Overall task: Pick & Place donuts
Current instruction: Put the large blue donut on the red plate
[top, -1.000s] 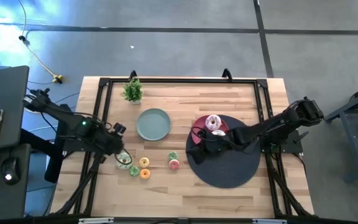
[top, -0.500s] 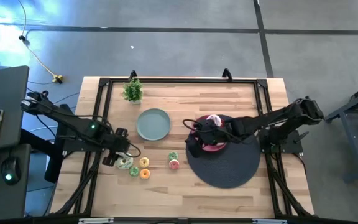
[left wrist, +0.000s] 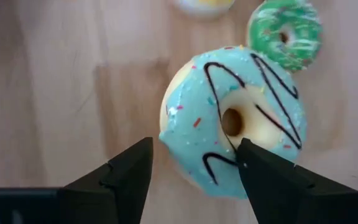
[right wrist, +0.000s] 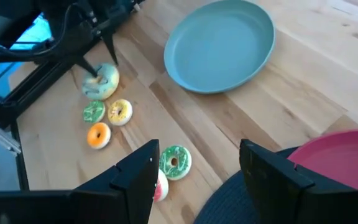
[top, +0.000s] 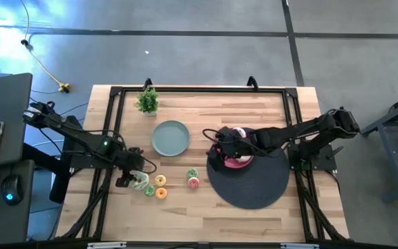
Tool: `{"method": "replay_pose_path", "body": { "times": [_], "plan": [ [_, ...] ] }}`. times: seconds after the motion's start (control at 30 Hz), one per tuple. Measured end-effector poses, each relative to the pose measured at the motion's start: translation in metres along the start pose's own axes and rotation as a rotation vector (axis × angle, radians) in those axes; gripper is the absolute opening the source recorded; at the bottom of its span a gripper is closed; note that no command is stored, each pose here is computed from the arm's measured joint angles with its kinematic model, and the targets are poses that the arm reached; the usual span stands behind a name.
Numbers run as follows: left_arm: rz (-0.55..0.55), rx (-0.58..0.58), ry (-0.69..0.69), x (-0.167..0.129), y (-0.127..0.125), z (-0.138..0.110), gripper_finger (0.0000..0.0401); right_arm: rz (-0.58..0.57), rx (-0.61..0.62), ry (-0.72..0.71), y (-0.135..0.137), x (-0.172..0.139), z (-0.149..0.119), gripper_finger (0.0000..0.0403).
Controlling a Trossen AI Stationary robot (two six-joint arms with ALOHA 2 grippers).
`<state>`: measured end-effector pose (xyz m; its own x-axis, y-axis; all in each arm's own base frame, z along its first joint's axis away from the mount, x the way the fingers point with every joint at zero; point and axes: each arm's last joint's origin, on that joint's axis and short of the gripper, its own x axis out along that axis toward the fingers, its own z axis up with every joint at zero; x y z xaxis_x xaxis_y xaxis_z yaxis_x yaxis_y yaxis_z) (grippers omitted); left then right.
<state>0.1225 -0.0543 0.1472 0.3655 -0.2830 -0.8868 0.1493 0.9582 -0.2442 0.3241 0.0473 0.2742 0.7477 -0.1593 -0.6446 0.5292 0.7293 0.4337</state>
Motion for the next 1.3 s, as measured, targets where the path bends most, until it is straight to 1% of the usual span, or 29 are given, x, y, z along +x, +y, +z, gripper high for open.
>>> {"method": "replay_pose_path", "body": {
  "times": [0.03,0.1,0.17,0.23,0.43,0.5,0.6,0.67,0.73,0.8,0.87,0.9,0.97,1.03,1.07,1.1,1.2,1.3],
  "plan": [
    [-0.011,-0.003,-0.024,0.001,-0.001,0.002,0.0225,-0.005,0.000,-0.001,0.000,0.000,0.000,0.0211],
    [-0.009,-0.016,-0.030,0.002,0.000,0.001,0.0214,-0.017,0.002,-0.013,-0.002,0.000,0.001,0.0211],
    [-0.007,-0.019,-0.031,0.002,0.000,0.001,0.0191,-0.021,0.004,-0.016,-0.002,0.001,0.002,0.0211],
    [0.003,-0.007,-0.031,0.002,0.000,0.001,0.0157,-0.025,0.007,-0.017,-0.003,0.001,0.003,0.0211],
    [0.057,0.060,-0.037,0.003,0.002,0.001,0.0031,-0.044,0.020,-0.008,-0.005,0.001,0.002,0.0211],
    [0.063,0.061,-0.043,0.002,0.002,0.002,0.0011,-0.042,0.021,-0.010,-0.005,0.001,0.002,0.0211],
    [0.052,0.064,-0.080,-0.003,0.000,0.006,0.0016,-0.030,0.024,-0.007,-0.003,0.001,0.000,0.0211],
    [0.037,0.077,-0.144,-0.013,-0.004,0.015,0.0014,-0.020,0.017,0.001,0.000,-0.001,-0.003,0.0211],
    [0.053,0.101,-0.223,-0.027,-0.008,0.025,0.0006,-0.005,0.054,0.013,0.005,-0.003,-0.009,0.0211],
    [0.107,0.120,-0.311,-0.041,-0.011,0.034,0.0004,-0.001,0.153,0.043,0.008,-0.005,-0.015,0.0211],
    [0.167,0.134,-0.377,-0.053,-0.010,0.044,0.0005,-0.007,0.306,0.093,0.008,-0.006,-0.021,0.0211],
    [0.198,0.145,-0.396,-0.057,-0.008,0.048,0.0004,0.011,0.381,0.102,0.009,-0.004,-0.024,0.0211],
    [0.246,0.176,-0.436,-0.062,-0.003,0.056,0.0002,0.096,0.471,0.082,0.013,0.000,-0.027,0.0211],
    [0.284,0.203,-0.492,-0.063,0.006,0.069,0.0002,0.174,0.523,0.052,0.018,0.001,-0.027,0.0211],
    [0.283,0.213,-0.522,-0.062,0.011,0.076,0.0002,0.186,0.540,0.037,0.019,0.001,-0.026,0.0211],
    [0.272,0.221,-0.538,-0.060,0.017,0.082,0.0002,0.181,0.553,0.026,0.018,0.001,-0.026,0.0211],
    [0.223,0.242,-0.610,-0.052,0.035,0.102,0.0001,0.112,0.568,0.036,0.012,0.003,-0.031,0.0211],
    [0.188,0.281,-0.684,-0.043,0.049,0.119,0.0001,0.114,0.575,0.049,0.012,0.003,-0.031,0.0212]
  ]
}}
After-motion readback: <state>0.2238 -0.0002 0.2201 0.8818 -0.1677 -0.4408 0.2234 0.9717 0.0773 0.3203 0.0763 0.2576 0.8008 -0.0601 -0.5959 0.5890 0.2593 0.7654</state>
